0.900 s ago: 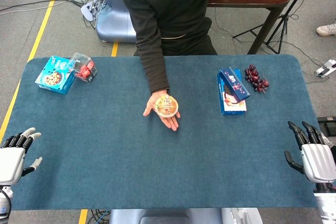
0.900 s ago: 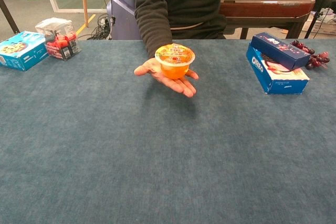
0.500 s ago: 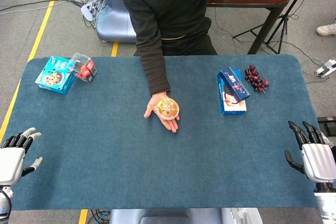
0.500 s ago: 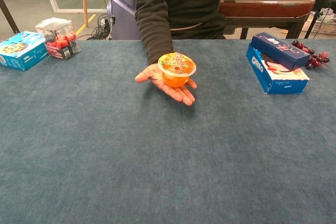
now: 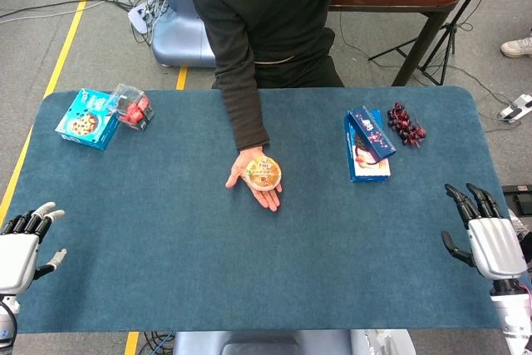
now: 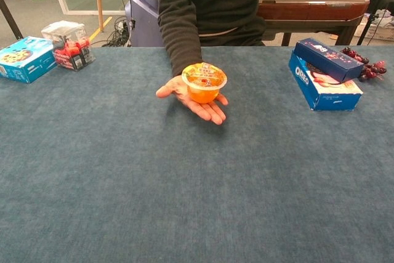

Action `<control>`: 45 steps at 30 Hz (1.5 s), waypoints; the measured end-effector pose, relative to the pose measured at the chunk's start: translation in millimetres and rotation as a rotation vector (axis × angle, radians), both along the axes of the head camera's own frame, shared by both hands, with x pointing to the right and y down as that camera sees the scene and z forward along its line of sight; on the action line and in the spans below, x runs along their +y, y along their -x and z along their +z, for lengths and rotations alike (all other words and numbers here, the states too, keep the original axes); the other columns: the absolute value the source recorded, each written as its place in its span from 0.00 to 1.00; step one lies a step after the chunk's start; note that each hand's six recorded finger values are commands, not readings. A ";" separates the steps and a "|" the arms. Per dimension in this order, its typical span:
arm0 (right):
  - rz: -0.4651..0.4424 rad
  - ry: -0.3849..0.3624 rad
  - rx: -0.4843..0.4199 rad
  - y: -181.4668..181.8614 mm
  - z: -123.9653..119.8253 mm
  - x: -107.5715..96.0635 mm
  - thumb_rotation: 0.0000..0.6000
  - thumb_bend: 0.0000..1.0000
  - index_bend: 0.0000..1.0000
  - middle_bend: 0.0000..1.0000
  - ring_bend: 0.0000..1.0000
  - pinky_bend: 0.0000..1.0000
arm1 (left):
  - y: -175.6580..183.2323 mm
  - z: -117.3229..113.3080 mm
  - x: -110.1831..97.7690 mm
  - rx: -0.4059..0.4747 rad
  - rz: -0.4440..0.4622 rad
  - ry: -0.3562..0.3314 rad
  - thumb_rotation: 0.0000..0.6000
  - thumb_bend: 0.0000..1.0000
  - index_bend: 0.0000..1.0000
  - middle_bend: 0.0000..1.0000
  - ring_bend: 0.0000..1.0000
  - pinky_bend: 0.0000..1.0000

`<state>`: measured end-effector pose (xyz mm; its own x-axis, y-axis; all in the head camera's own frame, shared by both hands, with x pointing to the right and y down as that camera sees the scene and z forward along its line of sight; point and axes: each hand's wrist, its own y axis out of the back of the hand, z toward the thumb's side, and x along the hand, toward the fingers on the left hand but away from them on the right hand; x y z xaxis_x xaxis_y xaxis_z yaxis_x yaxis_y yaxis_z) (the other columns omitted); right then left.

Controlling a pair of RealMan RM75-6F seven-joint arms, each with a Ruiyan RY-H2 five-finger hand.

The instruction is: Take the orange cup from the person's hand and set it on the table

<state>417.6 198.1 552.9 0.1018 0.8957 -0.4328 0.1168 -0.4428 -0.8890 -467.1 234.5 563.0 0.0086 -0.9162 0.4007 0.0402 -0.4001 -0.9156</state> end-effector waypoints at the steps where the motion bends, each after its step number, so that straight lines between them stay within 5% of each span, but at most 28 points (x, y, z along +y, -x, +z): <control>1: -0.013 0.007 -0.010 4.2 1.7 -4.1 1.00 0.36 0.06 0.20 0.04 0.11 | -0.1 0.0 0.2 0.000 0.001 0.000 1.00 0.23 0.26 0.19 0.20 0.20; 8: -0.120 0.052 -0.063 40.7 14.6 -30.2 1.00 0.34 0.06 0.20 0.04 0.11 | 1.0 -1.3 1.8 -0.003 -0.002 0.000 1.00 0.23 0.26 0.19 0.20 0.20; 24: -0.373 0.173 -0.161 157.5 47.7 -84.6 1.00 0.05 0.04 0.12 0.03 0.11 | 1.3 -9.4 4.1 -0.008 0.000 -0.017 1.00 0.23 0.26 0.19 0.20 0.20; 45: -0.520 0.275 -0.184 283.7 112.6 -120.7 1.00 0.05 0.01 0.09 0.00 0.11 | 3.4 -14.8 7.5 -0.023 -0.011 -0.022 1.00 0.23 0.26 0.19 0.20 0.20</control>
